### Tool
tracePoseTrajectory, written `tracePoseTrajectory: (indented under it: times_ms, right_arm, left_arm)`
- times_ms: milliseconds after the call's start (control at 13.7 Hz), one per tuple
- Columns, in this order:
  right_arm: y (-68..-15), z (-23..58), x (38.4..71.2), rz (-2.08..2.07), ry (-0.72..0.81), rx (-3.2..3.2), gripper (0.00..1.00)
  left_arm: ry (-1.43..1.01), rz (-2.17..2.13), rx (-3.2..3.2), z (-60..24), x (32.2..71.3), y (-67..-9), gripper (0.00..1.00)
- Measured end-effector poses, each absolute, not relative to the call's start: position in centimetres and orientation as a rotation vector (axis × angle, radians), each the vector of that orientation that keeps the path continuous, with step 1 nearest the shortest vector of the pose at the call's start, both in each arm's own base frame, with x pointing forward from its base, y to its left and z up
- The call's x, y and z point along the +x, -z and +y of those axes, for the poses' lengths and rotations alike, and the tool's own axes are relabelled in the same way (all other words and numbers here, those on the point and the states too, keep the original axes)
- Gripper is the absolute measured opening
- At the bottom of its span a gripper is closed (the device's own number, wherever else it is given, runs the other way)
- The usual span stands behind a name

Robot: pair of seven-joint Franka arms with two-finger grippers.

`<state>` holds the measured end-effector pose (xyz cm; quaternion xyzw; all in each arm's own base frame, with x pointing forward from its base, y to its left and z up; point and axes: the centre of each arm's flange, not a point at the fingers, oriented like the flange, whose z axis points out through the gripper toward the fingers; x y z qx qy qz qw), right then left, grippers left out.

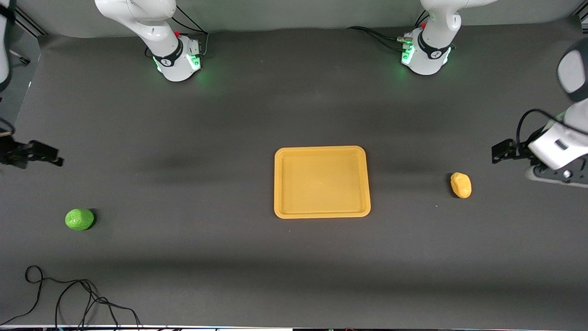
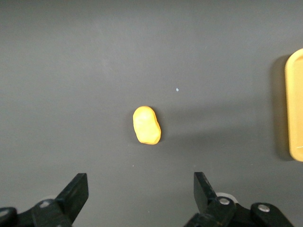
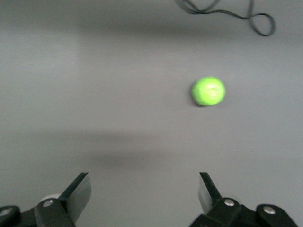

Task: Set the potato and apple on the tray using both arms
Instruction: 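Reach the left gripper to the potato while the right gripper reaches the apple, then close the left gripper on the potato while the right gripper grasps the apple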

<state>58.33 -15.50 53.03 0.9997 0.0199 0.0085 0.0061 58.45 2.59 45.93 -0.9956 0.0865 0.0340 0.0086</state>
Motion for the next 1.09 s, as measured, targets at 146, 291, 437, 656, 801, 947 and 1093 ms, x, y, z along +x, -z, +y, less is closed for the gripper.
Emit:
tracePoseTrajectory:
  times_ms: [146,291,437,656,801,947,1093]
  right_arm:
    - [-50.9,-21.3,58.3,0.093,-0.057,3.094,1.0]
    - [-48.8,-25.3,58.1,0.079,-0.049,3.093,1.0]
    - [-47.1,-26.3,58.8,0.071,-0.05,3.107,1.0]
    - [-43.3,-26.0,61.0,0.085,-0.083,3.09,1.0]
    - [-39.4,-25.9,62.3,0.073,-0.09,3.098,1.0]
    - [-35.2,-26.1,63.3,0.072,-0.105,3.107,1.0]
    - [-31.2,-26.3,64.0,0.065,-0.119,3.126,1.0]
  left_arm:
    - [-0.205,0.292,-3.118,3.0,58.8,-41.8,0.97]
    - [-0.292,0.296,-3.124,3.3,59.2,-37.9,0.97]
    - [-0.347,0.286,-3.13,3.8,59.6,-34.3,0.93]
    - [-0.471,0.27,-3.139,4.7,59.5,-27.8,0.96]
    - [-0.549,0.256,-3.142,5.2,59.2,-24.1,0.95]
    - [-0.549,0.227,-3.154,6.3,59.2,-21.1,0.94]
    - [-0.518,0.204,-3.164,7.1,59.4,-19.2,0.96]
